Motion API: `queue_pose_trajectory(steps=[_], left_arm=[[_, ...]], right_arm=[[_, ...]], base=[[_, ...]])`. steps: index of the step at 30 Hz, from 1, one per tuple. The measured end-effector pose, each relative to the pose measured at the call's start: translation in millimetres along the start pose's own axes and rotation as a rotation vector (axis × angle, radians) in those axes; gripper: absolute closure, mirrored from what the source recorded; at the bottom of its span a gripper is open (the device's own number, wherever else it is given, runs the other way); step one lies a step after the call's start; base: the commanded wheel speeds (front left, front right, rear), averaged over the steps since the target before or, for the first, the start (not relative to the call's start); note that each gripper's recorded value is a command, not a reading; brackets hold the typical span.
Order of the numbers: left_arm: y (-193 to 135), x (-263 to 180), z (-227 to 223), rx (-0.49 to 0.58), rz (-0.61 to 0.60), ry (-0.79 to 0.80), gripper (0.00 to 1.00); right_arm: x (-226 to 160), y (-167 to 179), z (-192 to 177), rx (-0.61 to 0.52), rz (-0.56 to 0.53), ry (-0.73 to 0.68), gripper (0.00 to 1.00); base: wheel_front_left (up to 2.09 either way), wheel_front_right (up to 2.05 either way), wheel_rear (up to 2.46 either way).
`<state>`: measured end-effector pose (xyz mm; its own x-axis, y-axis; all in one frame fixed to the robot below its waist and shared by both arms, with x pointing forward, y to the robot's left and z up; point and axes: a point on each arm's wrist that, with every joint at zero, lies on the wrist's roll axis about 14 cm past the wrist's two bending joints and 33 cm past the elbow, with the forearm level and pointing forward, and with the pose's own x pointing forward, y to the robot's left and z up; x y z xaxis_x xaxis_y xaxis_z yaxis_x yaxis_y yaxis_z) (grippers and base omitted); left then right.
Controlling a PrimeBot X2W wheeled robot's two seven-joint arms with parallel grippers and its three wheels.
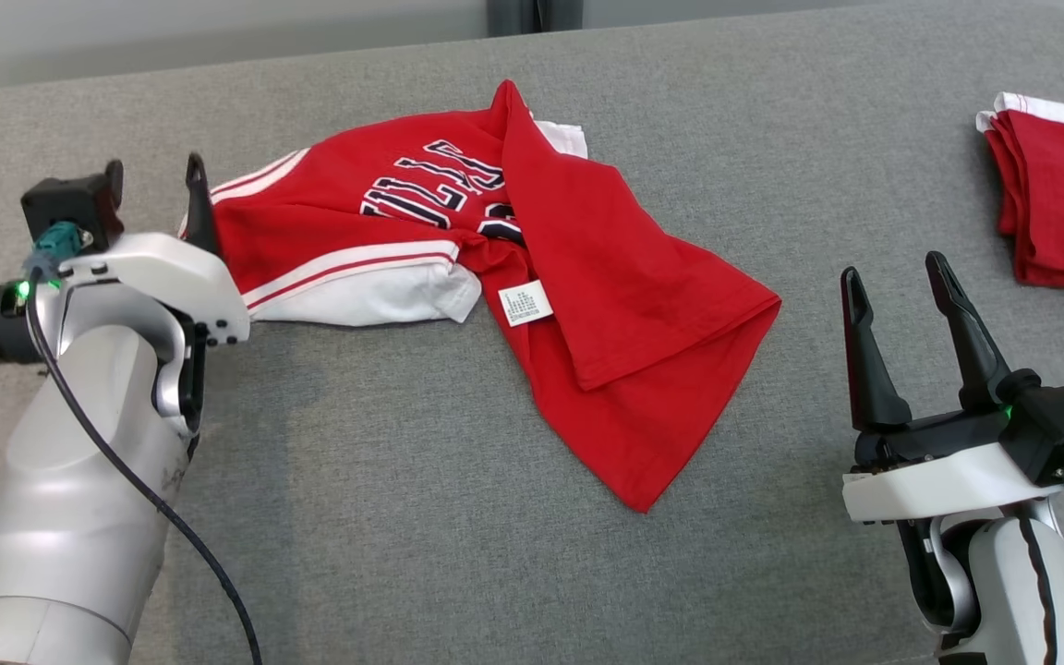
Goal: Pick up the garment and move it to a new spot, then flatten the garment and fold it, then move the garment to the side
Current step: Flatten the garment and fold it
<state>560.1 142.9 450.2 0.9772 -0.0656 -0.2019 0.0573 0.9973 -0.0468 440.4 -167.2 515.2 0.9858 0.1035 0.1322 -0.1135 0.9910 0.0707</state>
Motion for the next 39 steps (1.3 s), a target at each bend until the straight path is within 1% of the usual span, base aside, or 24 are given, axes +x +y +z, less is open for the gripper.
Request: queue_pose_trajectory(steps=[3, 6, 11, 17, 22, 26, 29, 34, 39], left_arm=[[0, -1, 23, -0.024, 0.005, -0.075, 0.0], [-4, -10, 37, -0.045, -0.007, -0.138, 0.0], [-20, -35, 55, -0.086, -0.068, -0.242, 0.0], [-39, -77, 37, -0.073, -0.145, -0.261, 0.0], [-43, -106, 10, -0.109, -0.147, -0.213, 0.0], [-39, -119, -1, -0.132, -0.131, -0.193, 0.0], [-36, -124, -5, -0.139, -0.12, -0.184, 0.0], [-42, -127, -6, -0.165, -0.132, -0.179, 0.0], [-39, -127, -7, -0.176, -0.12, -0.175, 0.0]], right_arm=[[0, 2, 2, 0.001, 0.007, -0.006, 0.0], [0, 5, 5, 0.001, 0.013, -0.013, 0.0], [-6, 8, 8, -0.001, 0.019, -0.017, 0.0], [-17, 12, 7, 0.005, 0.025, -0.008, 0.0], [-24, 25, 2, 0.01, 0.058, 0.011, 0.0], [-33, 44, -11, 0.015, 0.111, 0.055, 0.0], [-45, 67, -32, 0.019, 0.186, 0.126, 0.0], [-63, 89, -65, -0.013, 0.302, 0.242, 0.0], [-70, 107, -88, -0.06, 0.414, 0.319, 0.0]], base=[[0.0, 0.0, 0.0], [0.0, 0.0, 0.0], [0.0, 0.0, 0.0], [0.0, 0.0, 0.0], [0.0, 0.0, 0.0], [0.0, 0.0, 0.0], [0.0, 0.0, 0.0], [0.0, 0.0, 0.0], [0.0, 0.0, 0.0]])
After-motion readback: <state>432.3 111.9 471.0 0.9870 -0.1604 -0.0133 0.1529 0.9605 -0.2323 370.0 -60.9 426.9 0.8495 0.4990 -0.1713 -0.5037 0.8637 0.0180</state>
